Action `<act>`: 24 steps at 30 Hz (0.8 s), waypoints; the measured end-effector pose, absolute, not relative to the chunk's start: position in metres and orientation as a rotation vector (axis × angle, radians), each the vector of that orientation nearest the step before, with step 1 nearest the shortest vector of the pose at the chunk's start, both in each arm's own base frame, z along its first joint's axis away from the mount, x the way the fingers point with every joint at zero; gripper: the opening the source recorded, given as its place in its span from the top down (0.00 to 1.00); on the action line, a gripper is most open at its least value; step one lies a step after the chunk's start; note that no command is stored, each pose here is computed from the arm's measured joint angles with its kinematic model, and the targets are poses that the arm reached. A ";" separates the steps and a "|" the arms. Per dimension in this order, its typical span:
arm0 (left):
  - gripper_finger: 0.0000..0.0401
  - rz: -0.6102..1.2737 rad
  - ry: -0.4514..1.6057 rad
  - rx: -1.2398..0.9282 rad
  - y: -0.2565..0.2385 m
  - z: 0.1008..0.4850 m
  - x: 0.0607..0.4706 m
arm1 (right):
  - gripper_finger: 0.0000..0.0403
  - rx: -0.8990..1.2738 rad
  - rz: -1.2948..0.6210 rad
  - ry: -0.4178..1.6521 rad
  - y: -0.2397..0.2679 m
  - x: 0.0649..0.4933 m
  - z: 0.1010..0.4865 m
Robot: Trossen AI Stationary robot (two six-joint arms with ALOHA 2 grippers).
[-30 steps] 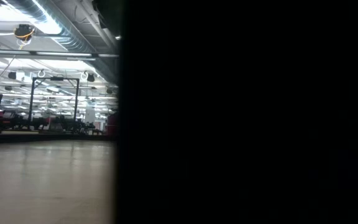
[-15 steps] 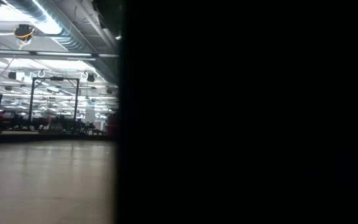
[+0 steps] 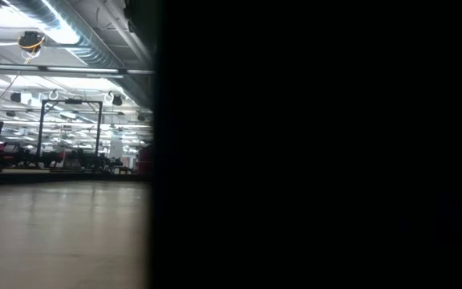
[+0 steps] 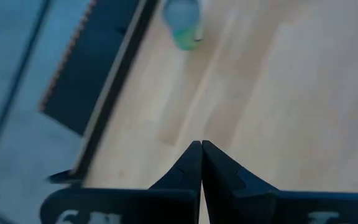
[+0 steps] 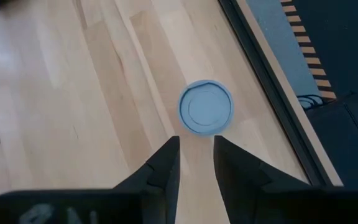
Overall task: Pick and place cans onto a shelf
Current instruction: Put the canned chicken soup on the shelf
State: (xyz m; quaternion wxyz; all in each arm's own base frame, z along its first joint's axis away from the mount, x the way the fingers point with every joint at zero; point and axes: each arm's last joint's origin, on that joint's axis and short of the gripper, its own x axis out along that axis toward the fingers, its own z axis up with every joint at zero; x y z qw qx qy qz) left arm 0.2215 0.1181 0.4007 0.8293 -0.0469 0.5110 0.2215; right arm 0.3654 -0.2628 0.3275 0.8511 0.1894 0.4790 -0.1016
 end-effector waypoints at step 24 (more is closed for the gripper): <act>0.87 0.618 1.027 -0.208 0.121 0.402 0.222 | 0.75 0.397 -0.211 1.008 -0.263 0.365 0.328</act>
